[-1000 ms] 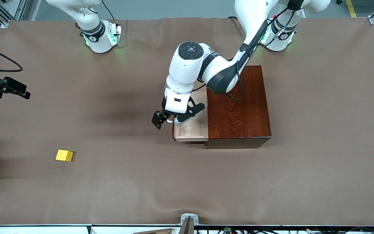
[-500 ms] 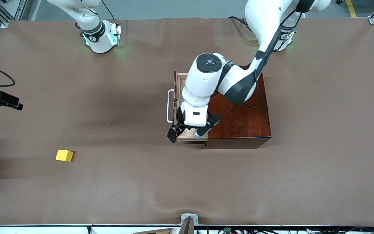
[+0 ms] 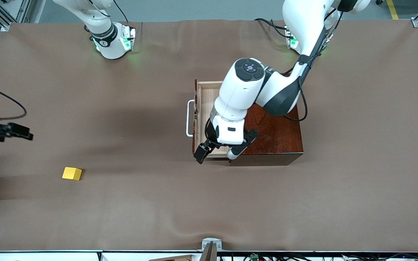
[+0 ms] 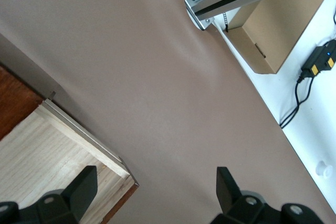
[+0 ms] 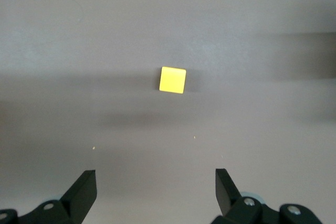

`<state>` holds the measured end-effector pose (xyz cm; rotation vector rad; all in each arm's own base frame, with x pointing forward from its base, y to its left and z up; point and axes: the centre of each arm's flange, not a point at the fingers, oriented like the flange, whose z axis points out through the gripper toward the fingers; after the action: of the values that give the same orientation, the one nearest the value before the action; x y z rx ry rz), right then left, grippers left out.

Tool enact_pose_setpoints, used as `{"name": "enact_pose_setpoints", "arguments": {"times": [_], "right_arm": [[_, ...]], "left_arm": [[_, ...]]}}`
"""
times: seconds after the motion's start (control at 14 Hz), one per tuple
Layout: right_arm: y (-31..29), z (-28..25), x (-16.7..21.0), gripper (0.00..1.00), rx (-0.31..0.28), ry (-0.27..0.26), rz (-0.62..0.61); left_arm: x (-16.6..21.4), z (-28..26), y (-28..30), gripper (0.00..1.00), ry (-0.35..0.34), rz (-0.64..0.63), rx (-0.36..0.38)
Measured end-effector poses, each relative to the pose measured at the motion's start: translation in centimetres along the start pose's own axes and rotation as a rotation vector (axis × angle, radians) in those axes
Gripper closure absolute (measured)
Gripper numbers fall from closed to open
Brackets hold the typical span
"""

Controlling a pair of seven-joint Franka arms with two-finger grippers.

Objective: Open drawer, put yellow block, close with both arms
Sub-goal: 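Grasp the yellow cube with the right gripper while the left gripper withdraws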

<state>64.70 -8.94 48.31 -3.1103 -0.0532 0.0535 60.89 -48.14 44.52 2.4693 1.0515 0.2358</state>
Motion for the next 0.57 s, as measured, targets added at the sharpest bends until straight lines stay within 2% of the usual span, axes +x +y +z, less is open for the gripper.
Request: {"name": "enact_pose_setpoints", "arguments": {"times": [0.14, 0.57], "right_arm": [[0.3, 3.6, 1.5, 0.00, 0.000, 0.000, 0.000], [1.0, 15.1, 5.3, 0.00, -0.008, 0.029, 0.001]], "left_arm": [[1.7, -0.8, -0.1, 0.00, -0.015, 0.011, -0.001], [7.1, -3.0, -1.7, 0.00, -0.106, 0.151, 0.082]]}}
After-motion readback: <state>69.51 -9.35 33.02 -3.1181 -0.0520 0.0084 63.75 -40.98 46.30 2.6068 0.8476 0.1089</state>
